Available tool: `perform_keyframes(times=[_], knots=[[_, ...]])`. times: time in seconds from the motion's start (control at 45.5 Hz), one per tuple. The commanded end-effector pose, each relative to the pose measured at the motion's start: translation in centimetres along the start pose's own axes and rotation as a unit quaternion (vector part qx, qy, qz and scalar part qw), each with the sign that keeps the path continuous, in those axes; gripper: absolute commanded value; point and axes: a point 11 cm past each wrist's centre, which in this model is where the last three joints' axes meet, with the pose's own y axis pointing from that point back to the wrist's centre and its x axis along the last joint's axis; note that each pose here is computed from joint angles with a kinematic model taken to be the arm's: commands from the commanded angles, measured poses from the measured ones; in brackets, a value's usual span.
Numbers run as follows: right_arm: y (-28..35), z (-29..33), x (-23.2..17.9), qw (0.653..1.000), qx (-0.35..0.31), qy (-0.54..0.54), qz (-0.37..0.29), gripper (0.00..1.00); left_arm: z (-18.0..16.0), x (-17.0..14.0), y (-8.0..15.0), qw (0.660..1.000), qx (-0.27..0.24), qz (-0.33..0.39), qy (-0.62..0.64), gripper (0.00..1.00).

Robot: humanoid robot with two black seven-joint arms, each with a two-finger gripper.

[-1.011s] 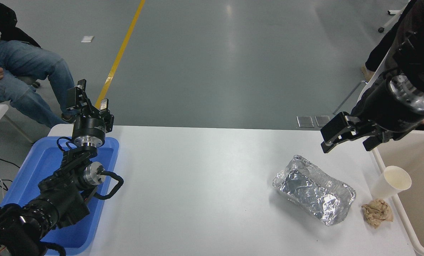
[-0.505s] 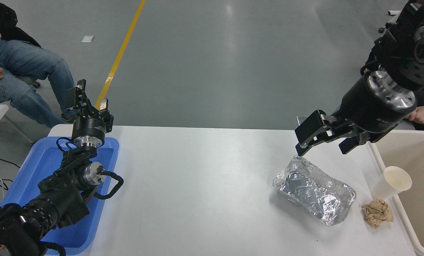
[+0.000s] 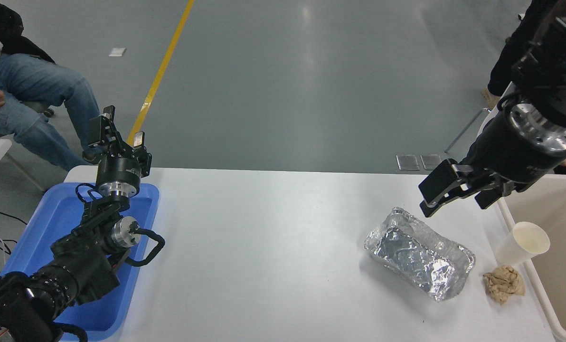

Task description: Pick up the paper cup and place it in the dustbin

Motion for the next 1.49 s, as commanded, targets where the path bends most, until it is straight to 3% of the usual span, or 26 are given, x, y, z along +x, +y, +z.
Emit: perform_keyframes(times=[0.0,0.484,1.033,1.473], knots=[[-2.8,9.3,-1.6,0.996,-0.089,0.003,-0.015,1.0,0.0,0.0,0.0,1.0,0.0,0.0,0.0,1.0],[-11.6,20.9,-2.6,0.984,-0.131,-0.112,0.047,1.0,0.0,0.0,0.0,1.0,0.0,0.0,0.0,1.0],[-20.0,23.2,-6.6,0.979,-0.14,-0.113,0.091,1.0,0.0,0.0,0.0,1.0,0.0,0.001,0.0,1.0],[-24.1,21.5,-6.4,0.979,-0.118,-0.122,0.116,1.0,0.0,0.0,0.0,1.0,0.0,0.001,0.0,1.0]])
